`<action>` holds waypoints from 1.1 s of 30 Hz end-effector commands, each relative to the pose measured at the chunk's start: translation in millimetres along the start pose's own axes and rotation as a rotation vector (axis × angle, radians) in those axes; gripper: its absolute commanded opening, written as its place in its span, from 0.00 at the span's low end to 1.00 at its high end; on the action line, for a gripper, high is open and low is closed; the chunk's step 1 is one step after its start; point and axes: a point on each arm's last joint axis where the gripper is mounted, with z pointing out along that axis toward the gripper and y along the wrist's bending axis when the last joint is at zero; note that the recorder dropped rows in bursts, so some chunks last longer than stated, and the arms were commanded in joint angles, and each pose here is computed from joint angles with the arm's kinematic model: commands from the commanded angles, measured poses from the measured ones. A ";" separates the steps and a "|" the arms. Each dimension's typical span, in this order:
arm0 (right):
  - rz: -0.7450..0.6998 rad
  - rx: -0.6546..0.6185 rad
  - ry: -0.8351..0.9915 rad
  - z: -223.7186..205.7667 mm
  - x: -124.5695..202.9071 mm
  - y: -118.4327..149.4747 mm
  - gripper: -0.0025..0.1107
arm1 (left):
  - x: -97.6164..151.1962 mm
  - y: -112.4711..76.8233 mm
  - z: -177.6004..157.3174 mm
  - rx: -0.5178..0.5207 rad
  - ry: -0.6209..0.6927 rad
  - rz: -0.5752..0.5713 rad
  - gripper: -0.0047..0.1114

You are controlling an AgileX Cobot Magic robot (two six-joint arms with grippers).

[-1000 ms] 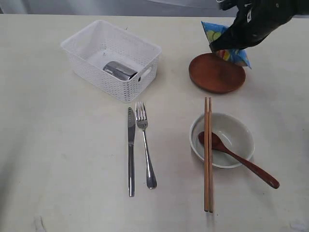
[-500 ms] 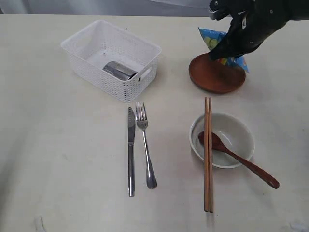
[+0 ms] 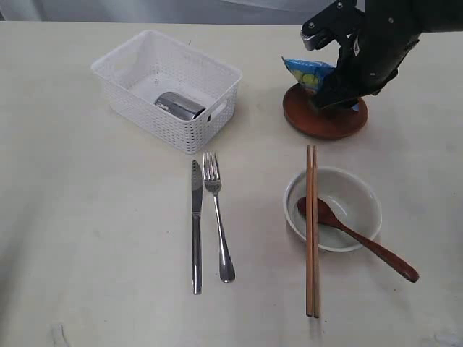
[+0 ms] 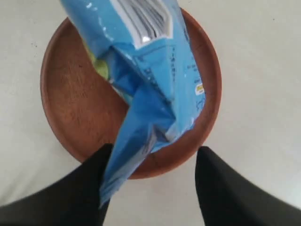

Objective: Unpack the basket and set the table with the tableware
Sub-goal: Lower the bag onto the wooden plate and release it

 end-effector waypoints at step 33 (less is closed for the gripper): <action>0.219 -0.251 0.061 19.9 -48.1 22.9 0.10 | -0.5 -0.5 -0.1 0.008 -0.012 -0.003 0.04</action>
